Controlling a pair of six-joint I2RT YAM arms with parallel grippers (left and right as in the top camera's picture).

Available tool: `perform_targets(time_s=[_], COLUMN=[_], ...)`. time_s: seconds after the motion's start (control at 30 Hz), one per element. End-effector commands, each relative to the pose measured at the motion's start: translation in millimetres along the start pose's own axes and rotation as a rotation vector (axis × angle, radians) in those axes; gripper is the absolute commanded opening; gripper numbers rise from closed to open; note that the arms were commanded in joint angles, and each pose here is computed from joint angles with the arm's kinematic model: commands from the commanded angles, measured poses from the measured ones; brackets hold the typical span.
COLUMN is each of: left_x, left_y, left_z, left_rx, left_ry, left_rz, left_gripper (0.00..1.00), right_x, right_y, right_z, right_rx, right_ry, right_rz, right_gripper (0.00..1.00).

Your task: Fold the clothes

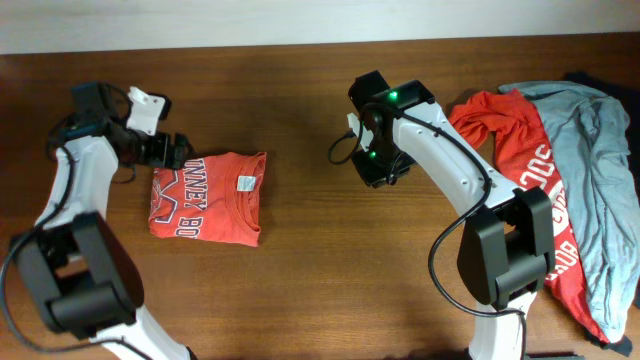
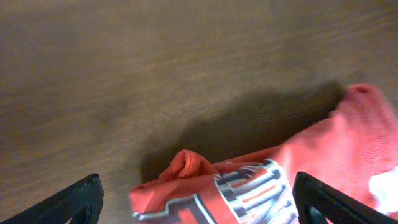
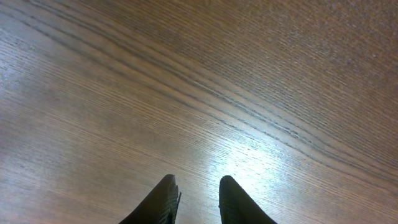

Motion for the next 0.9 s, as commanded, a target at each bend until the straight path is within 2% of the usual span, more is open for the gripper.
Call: perform_targets(time_s=[0.0,0.2,0.27,0.3,0.33,0.43,0.53,0.6,0.7,0.8,0.87], left_x=[33.2,56.6,54.4,51.6,46.0,31.9,16.3,14.6,16.8,18.8,17.7], left_y=[12.5,23.1,25.4,24.8,18.8,9.7,10.3,9.3,10.1,8.5,7.2], left_z=[-17.3,-42.0,-53.1,-64.1,-81.3,-111.1,-134.3,-136.5,-133.7,-124.7,-112.2], left_rx=[-0.041,-0.071,-0.082,-0.094,-0.118,-0.169,-0.301,-0.316,-0.314,-0.317,-0.317], left_ry=[0.070,0.171,0.226,0.280,0.364,0.521,0.653,0.666,0.649,0.613,0.576], left_rz=[-0.006,0.026,0.054,0.062,0.044,0.032,0.120,0.123,0.121,0.098,0.079], left_gripper=[0.97,0.95,0.82,0.71,0.64,0.59,0.61,0.84,0.98,0.99,0.99], right_x=[-7.2,-7.2,-7.2,-7.2,-7.2,-7.2,-7.2,-7.2,-7.2,-7.2,-7.7], right_y=[-0.9,0.3,0.3,0.3,0.3,0.1,-0.5,-0.5,-0.5,2.5,13.9], right_z=[-0.4,-5.2,-5.3,-5.2,-5.2,-4.8,-4.7,-4.5,-4.0,-6.1,-6.3], right_rx=[0.010,0.010,0.010,0.010,0.009,0.009,0.009,0.009,0.009,0.005,-0.049], right_ry=[-0.012,0.010,0.011,0.010,0.010,0.008,0.008,0.007,0.005,0.013,0.006], right_rz=[-0.008,-0.003,-0.003,-0.003,-0.003,-0.004,-0.008,-0.008,-0.008,0.012,0.088], right_gripper=[0.28,0.28,0.28,0.28,0.28,0.28,0.28,0.28,0.28,0.28,0.29])
Point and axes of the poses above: each gripper's point midway between its finger pads, its own x axis out along the fingers, its own y axis along the line the jaws close on, z = x × y, the point moved 3 cm from there along -x, back along the fingers, and after that the axes turned 13 degrees about -x, right-handed, at the moved point
